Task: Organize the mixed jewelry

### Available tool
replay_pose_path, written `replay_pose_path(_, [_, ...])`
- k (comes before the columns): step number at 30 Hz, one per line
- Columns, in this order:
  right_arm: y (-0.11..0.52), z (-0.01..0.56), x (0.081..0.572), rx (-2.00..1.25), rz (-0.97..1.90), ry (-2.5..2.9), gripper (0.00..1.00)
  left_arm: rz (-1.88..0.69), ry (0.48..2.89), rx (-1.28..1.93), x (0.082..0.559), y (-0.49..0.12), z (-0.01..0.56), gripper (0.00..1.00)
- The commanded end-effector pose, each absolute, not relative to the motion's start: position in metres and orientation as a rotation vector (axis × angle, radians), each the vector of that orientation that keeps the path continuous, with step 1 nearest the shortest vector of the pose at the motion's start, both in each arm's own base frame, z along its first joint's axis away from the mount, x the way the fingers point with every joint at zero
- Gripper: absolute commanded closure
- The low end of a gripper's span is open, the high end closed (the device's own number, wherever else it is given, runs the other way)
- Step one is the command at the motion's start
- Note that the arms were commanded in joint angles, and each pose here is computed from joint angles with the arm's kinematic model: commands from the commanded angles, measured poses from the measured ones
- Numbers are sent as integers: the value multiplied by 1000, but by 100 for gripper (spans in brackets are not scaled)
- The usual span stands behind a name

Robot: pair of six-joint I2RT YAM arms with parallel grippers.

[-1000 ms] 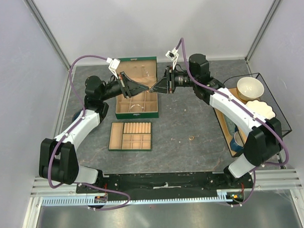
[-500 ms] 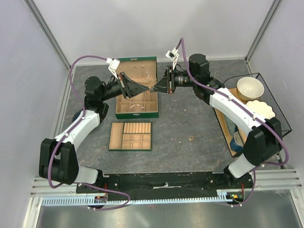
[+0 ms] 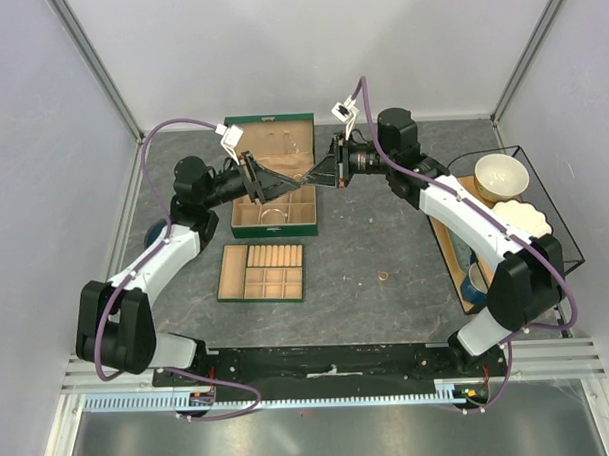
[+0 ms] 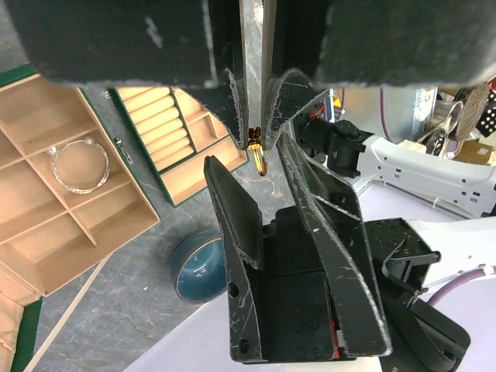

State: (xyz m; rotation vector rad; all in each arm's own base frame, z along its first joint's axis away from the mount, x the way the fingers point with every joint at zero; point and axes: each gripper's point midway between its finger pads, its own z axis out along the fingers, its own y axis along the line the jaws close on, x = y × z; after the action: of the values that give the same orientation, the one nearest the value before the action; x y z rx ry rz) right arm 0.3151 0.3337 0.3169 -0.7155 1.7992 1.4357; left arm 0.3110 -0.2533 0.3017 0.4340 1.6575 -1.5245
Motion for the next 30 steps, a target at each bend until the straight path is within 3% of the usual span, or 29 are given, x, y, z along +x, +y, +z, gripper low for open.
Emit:
replay_pose_path(1, [327,326,313,-731,1351,1769,100,-1417,1604,436,312,-244,320,39])
replay_pose_path(7, [309,287,324,-594,1144,1972,100,-1268,1564,303,336,-204,348,31])
replay_pose_path(17, [325,214,292,-559,881,2237,100,-680,1647,180,376,-129,359,32])
replay_pose_path(30, [334,173,304,-446,748,2336,100,-97,2179,392,319,-50,223,32])
